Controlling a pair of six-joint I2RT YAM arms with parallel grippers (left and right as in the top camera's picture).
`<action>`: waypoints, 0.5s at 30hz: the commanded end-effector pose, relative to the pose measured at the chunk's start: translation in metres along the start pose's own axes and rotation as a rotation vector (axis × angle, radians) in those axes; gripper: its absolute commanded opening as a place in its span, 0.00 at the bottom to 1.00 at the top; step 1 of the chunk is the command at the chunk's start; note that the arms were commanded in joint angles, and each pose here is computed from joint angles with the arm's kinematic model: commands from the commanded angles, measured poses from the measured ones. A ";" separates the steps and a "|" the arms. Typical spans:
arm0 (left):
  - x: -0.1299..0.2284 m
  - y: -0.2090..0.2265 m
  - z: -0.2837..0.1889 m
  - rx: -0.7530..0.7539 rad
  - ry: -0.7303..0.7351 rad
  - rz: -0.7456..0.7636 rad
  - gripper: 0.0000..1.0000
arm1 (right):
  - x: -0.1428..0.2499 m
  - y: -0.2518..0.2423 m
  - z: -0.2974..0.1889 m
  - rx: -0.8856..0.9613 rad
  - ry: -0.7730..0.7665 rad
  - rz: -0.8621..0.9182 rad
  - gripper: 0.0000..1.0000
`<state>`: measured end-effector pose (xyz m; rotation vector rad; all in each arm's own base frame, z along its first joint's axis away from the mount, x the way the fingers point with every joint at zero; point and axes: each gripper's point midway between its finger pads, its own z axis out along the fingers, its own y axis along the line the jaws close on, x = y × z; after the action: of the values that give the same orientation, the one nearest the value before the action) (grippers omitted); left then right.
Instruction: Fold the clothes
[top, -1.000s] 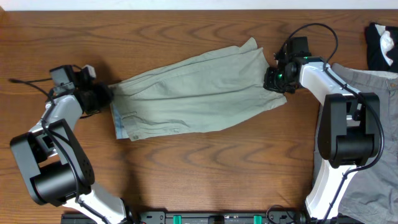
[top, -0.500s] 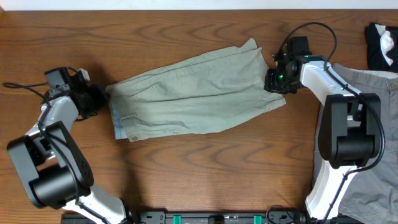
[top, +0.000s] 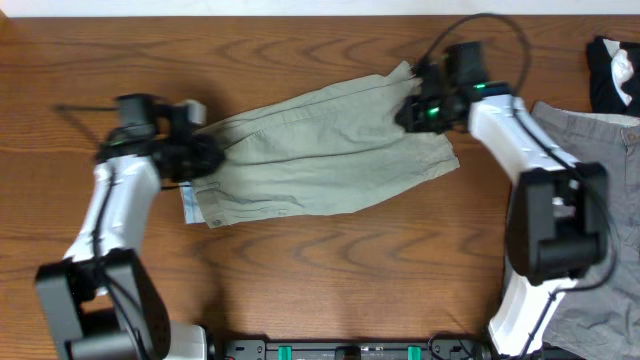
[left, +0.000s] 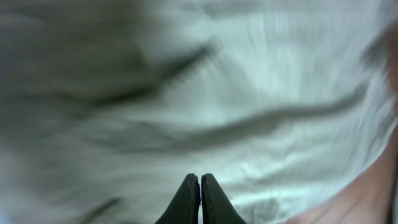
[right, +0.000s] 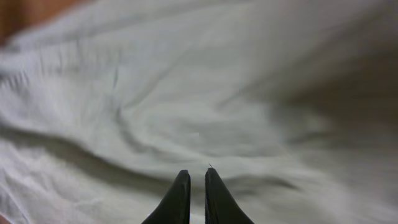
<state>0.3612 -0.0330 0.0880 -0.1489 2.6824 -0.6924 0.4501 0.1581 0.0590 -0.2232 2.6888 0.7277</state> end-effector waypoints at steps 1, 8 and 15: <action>0.034 0.008 0.031 -0.102 0.147 0.109 0.06 | 0.023 0.014 0.033 -0.033 0.089 -0.040 0.08; 0.084 0.035 0.064 -0.237 0.375 0.064 0.06 | 0.022 -0.026 0.070 0.113 0.058 0.066 0.10; 0.109 0.064 0.067 -0.359 0.486 0.017 0.06 | 0.010 -0.095 0.082 0.217 -0.048 0.361 0.08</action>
<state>0.3058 -0.0552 -0.0044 -0.0084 3.1249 -0.4786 0.4857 0.1742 -0.0008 -0.0088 2.6754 0.7117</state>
